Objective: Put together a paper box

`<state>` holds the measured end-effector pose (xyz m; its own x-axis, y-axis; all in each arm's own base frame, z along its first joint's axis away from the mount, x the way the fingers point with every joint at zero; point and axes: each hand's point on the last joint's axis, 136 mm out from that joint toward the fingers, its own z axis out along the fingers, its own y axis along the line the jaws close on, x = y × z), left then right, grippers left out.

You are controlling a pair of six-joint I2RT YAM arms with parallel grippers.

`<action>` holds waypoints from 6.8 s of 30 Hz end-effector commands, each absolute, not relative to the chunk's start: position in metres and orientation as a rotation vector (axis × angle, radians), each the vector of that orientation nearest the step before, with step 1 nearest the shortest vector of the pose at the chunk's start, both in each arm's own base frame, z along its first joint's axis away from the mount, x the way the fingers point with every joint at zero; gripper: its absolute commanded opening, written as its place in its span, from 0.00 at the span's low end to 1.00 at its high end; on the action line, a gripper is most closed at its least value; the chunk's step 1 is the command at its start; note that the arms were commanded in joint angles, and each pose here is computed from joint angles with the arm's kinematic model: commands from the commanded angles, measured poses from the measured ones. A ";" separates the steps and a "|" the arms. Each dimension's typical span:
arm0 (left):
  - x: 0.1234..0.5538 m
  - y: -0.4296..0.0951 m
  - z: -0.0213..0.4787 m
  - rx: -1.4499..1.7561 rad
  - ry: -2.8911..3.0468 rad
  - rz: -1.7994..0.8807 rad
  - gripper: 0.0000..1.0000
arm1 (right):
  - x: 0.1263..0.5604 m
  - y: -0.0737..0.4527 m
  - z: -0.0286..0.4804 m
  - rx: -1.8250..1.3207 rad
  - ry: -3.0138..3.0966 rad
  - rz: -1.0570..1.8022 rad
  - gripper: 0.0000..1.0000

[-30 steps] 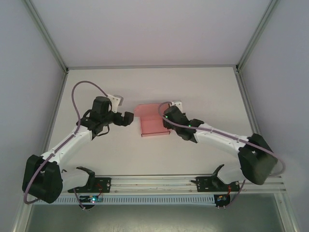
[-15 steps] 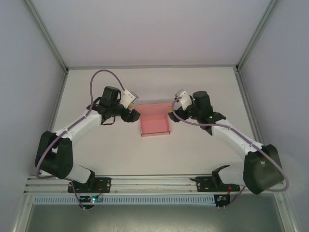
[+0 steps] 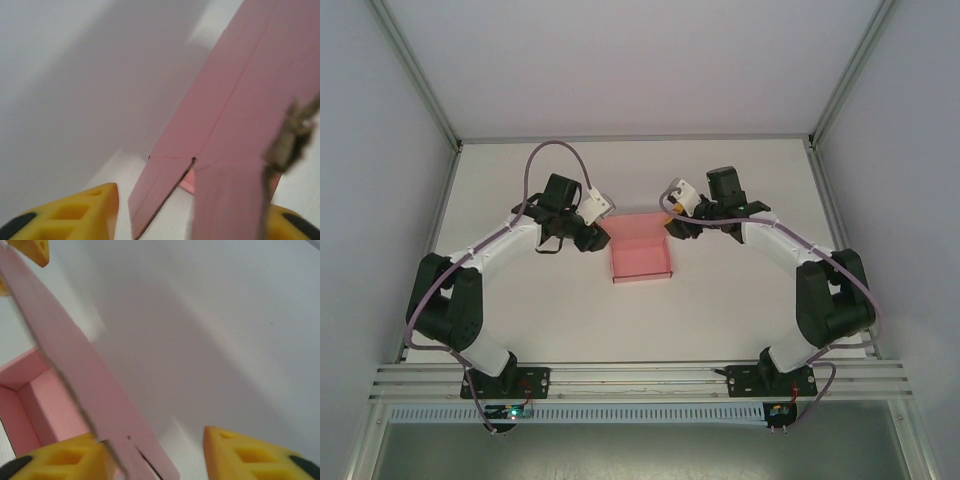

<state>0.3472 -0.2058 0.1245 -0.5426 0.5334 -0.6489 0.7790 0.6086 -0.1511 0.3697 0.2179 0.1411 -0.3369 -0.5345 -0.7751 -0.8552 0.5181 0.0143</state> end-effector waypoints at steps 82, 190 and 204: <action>0.345 -0.192 0.061 0.021 2.373 -0.236 0.16 | 0.332 0.238 0.089 -0.109 1.839 0.230 0.00; 0.345 -0.190 0.021 -0.403 2.424 -1.155 0.01 | 0.355 0.284 0.095 -0.076 2.312 1.376 0.83; 0.383 -0.206 0.136 -0.031 2.115 -1.133 1.00 | 0.352 0.261 0.131 -0.028 2.191 1.371 0.41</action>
